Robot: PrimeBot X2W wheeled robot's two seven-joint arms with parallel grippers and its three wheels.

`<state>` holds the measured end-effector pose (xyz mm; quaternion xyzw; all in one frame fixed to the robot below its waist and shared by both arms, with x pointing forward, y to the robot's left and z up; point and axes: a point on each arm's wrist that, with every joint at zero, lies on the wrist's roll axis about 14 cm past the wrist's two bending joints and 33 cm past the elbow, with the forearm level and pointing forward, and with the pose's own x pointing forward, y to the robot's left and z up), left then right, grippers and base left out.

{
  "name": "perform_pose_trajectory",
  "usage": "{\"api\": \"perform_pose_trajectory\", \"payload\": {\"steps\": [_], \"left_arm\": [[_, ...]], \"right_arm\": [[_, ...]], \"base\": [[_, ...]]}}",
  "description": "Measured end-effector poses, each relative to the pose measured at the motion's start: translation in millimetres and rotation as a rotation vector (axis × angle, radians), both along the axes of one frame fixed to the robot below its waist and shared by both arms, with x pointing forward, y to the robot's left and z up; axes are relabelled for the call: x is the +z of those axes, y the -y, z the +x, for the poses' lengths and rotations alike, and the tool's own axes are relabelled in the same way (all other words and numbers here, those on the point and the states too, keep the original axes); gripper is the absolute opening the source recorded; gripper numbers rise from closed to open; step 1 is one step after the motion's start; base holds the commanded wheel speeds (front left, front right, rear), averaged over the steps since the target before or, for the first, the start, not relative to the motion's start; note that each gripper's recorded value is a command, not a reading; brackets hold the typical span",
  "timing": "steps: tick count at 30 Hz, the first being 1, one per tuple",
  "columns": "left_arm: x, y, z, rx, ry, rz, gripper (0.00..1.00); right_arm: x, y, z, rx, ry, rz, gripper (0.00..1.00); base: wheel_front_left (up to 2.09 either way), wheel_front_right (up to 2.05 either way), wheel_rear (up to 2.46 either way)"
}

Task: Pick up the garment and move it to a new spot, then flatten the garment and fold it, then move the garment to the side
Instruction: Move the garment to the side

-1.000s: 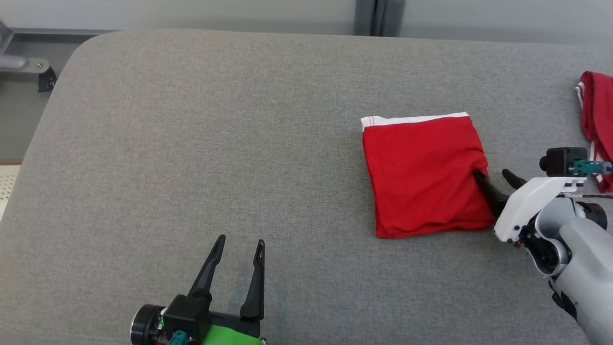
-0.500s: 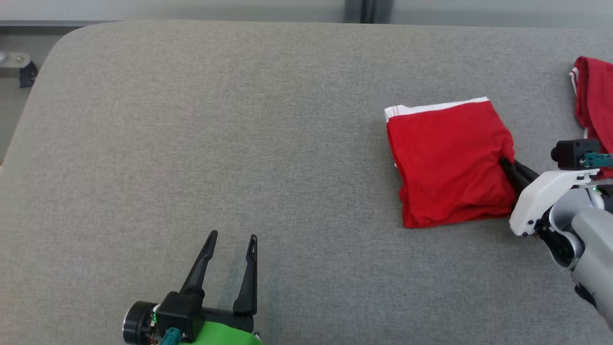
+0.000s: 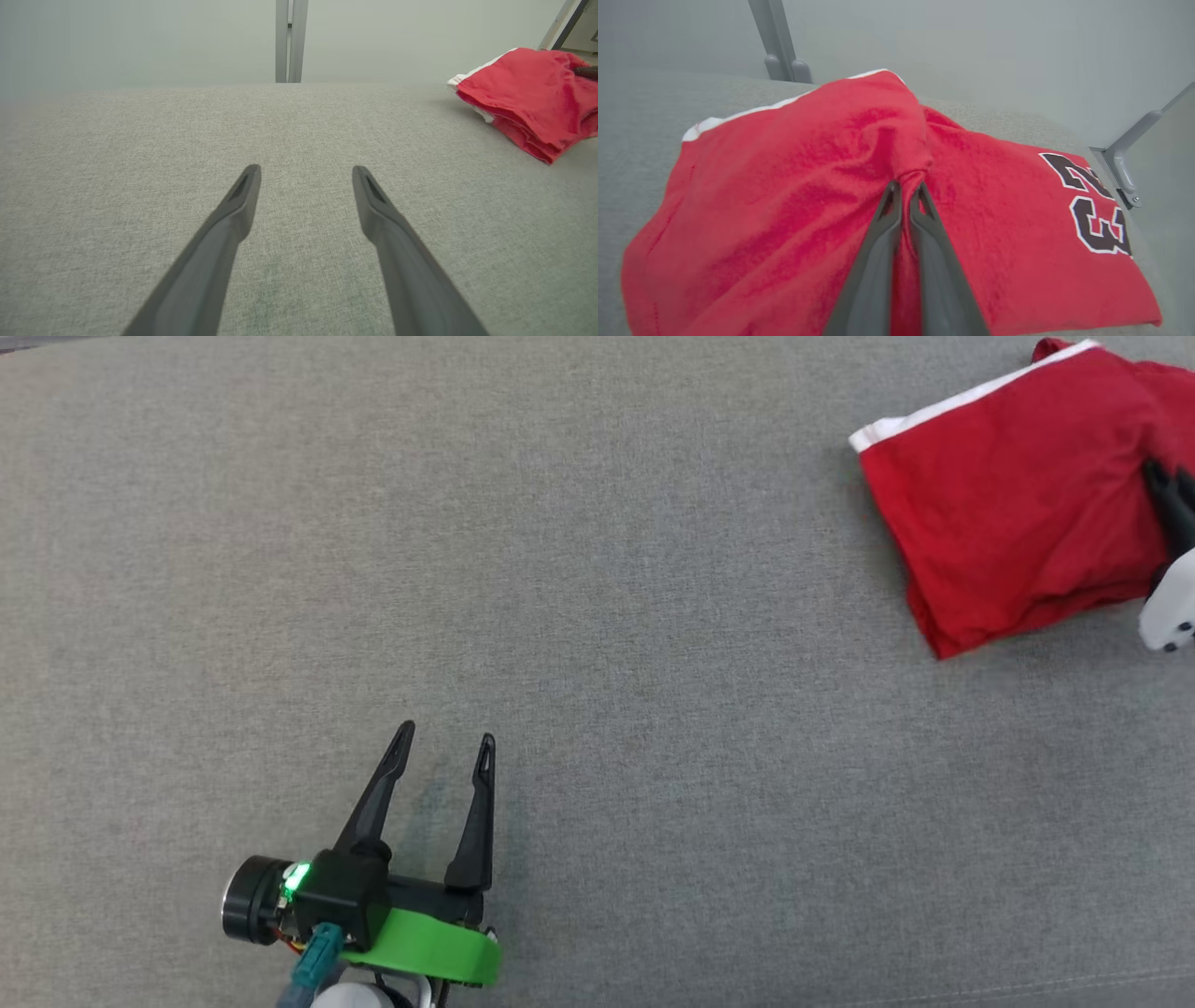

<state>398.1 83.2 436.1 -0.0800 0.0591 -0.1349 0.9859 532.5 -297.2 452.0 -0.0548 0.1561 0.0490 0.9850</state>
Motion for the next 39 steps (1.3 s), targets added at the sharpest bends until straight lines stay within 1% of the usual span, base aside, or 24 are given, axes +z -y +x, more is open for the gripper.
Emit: {"api": "perform_pose_trajectory", "payload": {"steps": [8, 17, 24, 25, 26, 27, 31, 34, 35, 37, 39], "left_arm": [[-24.4, 14.5, 16.7, -0.058, -0.042, -0.002, 1.00], [-41.9, 17.6, 22.7, -0.077, -0.076, 0.000, 1.00], [-43.4, 14.8, 21.9, -0.076, -0.080, 0.005, 1.00], [-43.1, 14.0, 22.1, -0.074, -0.079, 0.007, 1.00], [-42.7, 13.2, 22.5, -0.072, -0.077, 0.008, 1.00], [-42.7, 12.5, 22.7, -0.071, -0.077, 0.008, 1.00], [-41.6, 8.9, 25.3, -0.063, -0.070, 0.015, 1.00], [-37.7, 7.8, 25.4, -0.059, -0.060, 0.018, 1.00], [-31.9, 7.0, 25.5, -0.053, -0.046, 0.018, 1.00], [-25.5, 5.6, 25.3, -0.041, -0.032, 0.015, 1.00], [-18.9, 3.9, 23.2, -0.030, -0.020, 0.012, 1.00]], "right_arm": [[15.3, 48.7, 19.6, -0.061, 0.053, -0.110, 0.00], [29.3, 95.4, 25.8, -0.130, 0.074, -0.203, 0.00], [22.5, 113.0, 23.7, -0.175, 0.046, -0.232, 0.00], [21.8, 116.8, 23.0, -0.184, 0.041, -0.243, 0.04], [20.5, 122.3, 21.5, -0.200, 0.033, -0.253, 0.51], [19.8, 125.8, 21.1, -0.210, 0.029, -0.261, 1.00], [29.7, 136.9, 28.8, -0.249, 0.049, -0.306, 1.00], [43.7, 130.3, 37.8, -0.232, 0.092, -0.342, 1.00], [59.2, 112.3, 47.4, -0.203, 0.164, -0.325, 1.00], [67.3, 83.9, 52.5, -0.156, 0.232, -0.280, 1.00], [59.5, 50.6, 46.7, -0.100, 0.259, -0.227, 1.00]], "base": [[0.00, 0.00, 0.00], [0.00, 0.00, 0.00], [0.00, 0.00, 0.00], [0.00, 0.00, 0.00], [0.00, 0.00, 0.00], [0.00, 0.00, 0.00], [0.00, 0.00, 0.00], [0.00, 0.00, 0.00], [0.00, 0.00, 0.00], [0.00, 0.00, 0.00], [0.00, 0.00, 0.00]]}}
